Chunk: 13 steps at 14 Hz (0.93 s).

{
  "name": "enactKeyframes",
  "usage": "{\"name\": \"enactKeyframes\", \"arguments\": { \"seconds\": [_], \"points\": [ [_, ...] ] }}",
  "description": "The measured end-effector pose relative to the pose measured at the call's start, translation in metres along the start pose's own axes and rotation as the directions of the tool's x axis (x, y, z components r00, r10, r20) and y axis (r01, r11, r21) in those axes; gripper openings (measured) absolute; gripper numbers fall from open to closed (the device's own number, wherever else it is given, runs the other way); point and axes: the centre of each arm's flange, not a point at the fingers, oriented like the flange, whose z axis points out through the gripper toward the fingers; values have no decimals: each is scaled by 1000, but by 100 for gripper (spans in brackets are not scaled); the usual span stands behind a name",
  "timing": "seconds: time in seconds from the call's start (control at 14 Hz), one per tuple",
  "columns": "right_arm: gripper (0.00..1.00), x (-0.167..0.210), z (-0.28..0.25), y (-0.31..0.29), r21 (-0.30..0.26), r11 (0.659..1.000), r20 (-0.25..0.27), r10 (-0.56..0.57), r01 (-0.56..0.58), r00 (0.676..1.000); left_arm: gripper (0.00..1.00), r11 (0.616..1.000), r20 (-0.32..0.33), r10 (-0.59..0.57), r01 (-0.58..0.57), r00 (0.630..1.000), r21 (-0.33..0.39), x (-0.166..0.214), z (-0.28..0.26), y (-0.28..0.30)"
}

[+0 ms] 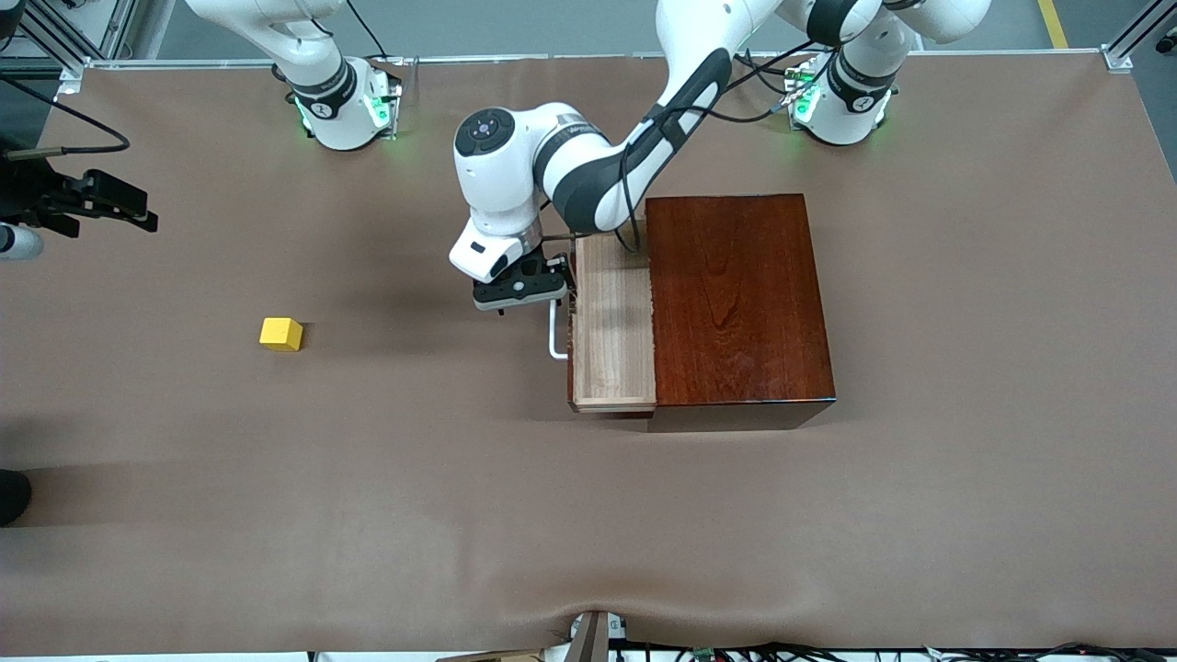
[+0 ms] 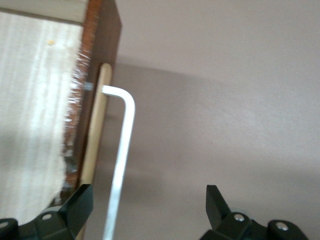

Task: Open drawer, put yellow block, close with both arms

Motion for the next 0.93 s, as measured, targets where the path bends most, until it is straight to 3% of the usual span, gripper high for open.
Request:
{"name": "enactKeyframes", "arguments": {
  "seconds": [0.14,0.29,0.57,0.93],
  "points": [
    [100,0,1,0,0,1000,2,1,-1,1000,100,999,0,-17,17,1000,27,17,-34,-14],
    [100,2,4,1,0,1000,8,2,-2,1000,100,999,-13,-32,32,999,25,57,-91,-46],
    [100,16,26,9,-6,1000,60,18,-17,998,100,991,2,-117,117,993,66,157,-188,-166],
    [100,32,58,25,-42,998,132,43,-37,990,100,990,48,-94,88,994,113,241,-216,-299]
  ]
}}
